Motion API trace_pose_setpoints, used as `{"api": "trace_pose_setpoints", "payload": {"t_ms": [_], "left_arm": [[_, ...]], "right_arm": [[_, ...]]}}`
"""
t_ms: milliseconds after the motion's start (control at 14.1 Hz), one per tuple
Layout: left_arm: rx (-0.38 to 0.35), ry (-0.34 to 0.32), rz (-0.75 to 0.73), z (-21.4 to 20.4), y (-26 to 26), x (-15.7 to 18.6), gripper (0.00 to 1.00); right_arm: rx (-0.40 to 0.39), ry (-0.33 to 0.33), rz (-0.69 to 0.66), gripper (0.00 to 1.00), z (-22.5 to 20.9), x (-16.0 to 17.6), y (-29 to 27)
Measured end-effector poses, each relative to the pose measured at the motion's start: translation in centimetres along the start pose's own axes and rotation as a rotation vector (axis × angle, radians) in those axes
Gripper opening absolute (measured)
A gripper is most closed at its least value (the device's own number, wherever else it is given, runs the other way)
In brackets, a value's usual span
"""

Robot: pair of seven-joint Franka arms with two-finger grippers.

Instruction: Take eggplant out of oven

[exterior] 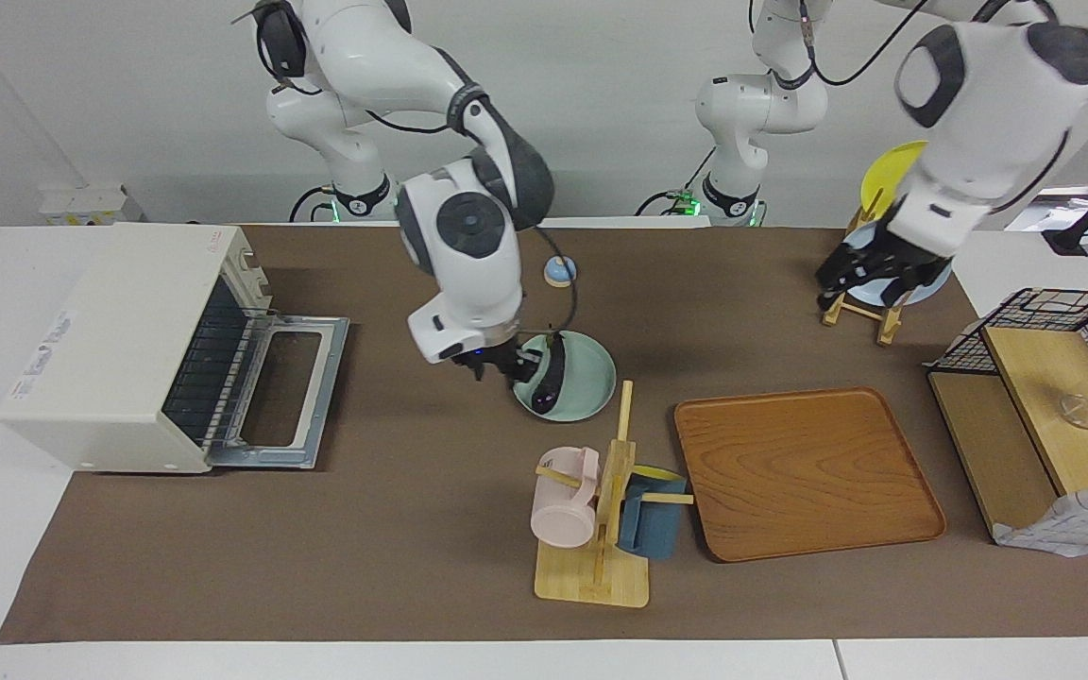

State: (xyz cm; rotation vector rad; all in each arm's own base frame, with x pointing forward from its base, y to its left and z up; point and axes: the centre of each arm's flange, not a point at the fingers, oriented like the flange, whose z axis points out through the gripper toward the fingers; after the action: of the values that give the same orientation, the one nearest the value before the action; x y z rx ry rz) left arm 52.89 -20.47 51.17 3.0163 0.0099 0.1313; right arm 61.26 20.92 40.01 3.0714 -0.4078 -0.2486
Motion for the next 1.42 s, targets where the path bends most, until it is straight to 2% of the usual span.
{"api": "trace_pose_setpoints", "payload": {"t_ms": [142,354,638,780,992,1134,1205,1417], "left_arm": [[-0.025,0.009,0.007,8.0,8.9,-5.7,1.00],[-0.094,0.023,-0.016,16.5,17.6,-10.7,1.00],[-0.138,0.006,-0.045,20.6,21.3,-9.6,0.98],[-0.145,0.000,-0.045,21.8,21.9,-9.3,0.70],[-0.142,-0.004,-0.055,22.1,21.7,-9.0,0.38],[-0.116,-0.022,-0.095,21.3,20.0,-7.1,0.35],[-0.081,-0.032,-0.119,19.8,17.7,-4.5,0.35],[0.044,0.004,-0.078,14.3,3.3,5.4,0.35]], "right_arm": [[-0.046,0.019,-0.035,0.08,4.3,1.5,6.4],[-0.084,0.042,-0.070,0.03,9.4,0.9,9.7],[-0.150,0.051,-0.167,0.01,10.6,1.5,12.5],[-0.165,0.060,-0.182,0.01,11.1,1.5,13.1],[-0.204,0.071,-0.216,0.01,11.2,1.4,13.2],[-0.239,0.075,-0.254,0.01,10.4,1.4,13.1],[-0.255,0.063,-0.282,0.01,9.6,1.4,13.0],[-0.287,0.017,-0.363,0.01,4.3,1.3,14.1]]}}
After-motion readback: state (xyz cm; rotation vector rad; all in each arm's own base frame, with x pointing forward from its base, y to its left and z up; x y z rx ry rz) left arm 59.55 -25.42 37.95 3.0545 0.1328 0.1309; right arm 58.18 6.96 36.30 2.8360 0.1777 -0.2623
